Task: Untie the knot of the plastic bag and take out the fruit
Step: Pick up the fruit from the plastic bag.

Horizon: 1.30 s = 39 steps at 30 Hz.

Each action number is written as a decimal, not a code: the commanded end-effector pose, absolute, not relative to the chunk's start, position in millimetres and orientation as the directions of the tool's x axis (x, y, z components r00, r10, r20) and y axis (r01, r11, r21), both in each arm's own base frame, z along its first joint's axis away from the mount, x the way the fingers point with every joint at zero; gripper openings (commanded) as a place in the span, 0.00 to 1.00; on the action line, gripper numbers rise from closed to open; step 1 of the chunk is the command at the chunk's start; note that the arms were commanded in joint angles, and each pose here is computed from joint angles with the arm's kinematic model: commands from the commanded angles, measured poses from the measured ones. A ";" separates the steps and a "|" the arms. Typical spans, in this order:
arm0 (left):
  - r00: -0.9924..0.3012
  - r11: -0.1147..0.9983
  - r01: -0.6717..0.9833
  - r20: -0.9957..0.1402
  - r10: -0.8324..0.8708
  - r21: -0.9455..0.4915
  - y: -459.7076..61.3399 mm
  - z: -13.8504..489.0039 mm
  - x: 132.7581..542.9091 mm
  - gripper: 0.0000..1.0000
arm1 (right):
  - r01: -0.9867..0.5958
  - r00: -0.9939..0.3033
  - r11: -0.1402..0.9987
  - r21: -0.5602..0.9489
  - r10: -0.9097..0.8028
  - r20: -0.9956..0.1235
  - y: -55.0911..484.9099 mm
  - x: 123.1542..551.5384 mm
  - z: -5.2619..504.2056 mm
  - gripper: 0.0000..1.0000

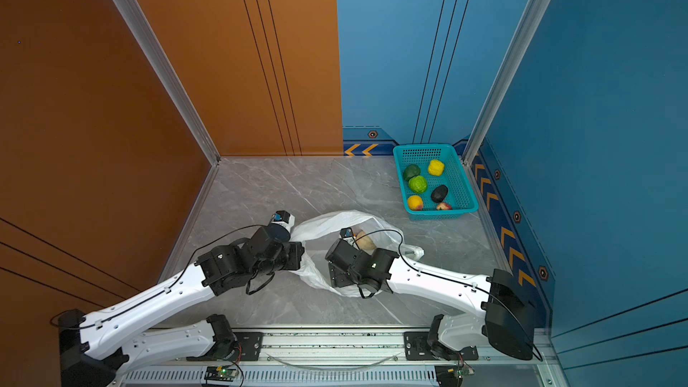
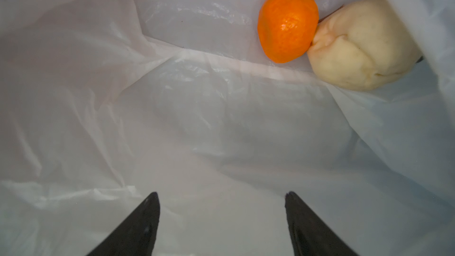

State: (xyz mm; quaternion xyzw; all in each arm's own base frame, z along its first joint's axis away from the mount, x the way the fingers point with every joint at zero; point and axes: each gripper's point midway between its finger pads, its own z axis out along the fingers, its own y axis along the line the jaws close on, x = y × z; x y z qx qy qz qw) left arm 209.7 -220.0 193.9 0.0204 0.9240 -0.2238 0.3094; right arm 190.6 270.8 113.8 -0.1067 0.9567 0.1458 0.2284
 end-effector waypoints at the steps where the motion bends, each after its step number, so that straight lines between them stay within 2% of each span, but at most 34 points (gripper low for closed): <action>1: -0.804 0.885 0.189 -0.585 -0.110 -0.426 -224.5 204.3 205.9 0.00 | -0.229 -0.876 0.926 0.300 -0.062 -0.478 279.2 211.4 106.4 0.80; 6: -0.838 0.869 0.229 -0.543 -0.053 -0.438 -236.0 195.8 195.9 0.00 | -0.193 -0.874 0.937 0.292 -0.029 -0.484 283.3 236.8 98.4 0.79; 11: -0.849 0.866 0.246 -0.528 -0.024 -0.435 -239.2 192.4 192.1 0.00 | -0.101 -0.837 0.957 0.270 0.065 -0.543 279.1 261.5 99.2 0.79; 15: -0.862 0.867 0.261 -0.507 0.011 -0.425 -242.3 187.9 188.6 0.00 | -0.003 -0.796 0.954 0.300 0.179 -0.578 272.1 279.9 100.5 0.80; 23: -0.869 0.860 0.276 -0.494 0.032 -0.429 -246.1 186.9 186.0 0.00 | 0.095 -0.765 0.919 0.383 0.314 -0.562 270.5 307.0 88.6 0.82; 29: -0.869 0.857 0.283 -0.494 0.039 -0.430 -248.1 188.2 186.2 0.00 | 0.078 -0.754 0.903 0.423 0.331 -0.567 287.5 322.3 86.7 0.81; 39: -0.887 0.854 0.293 -0.456 0.074 -0.431 -250.9 175.4 179.4 0.00 | 0.113 -0.746 0.936 0.332 0.301 -0.594 281.9 336.2 64.1 0.81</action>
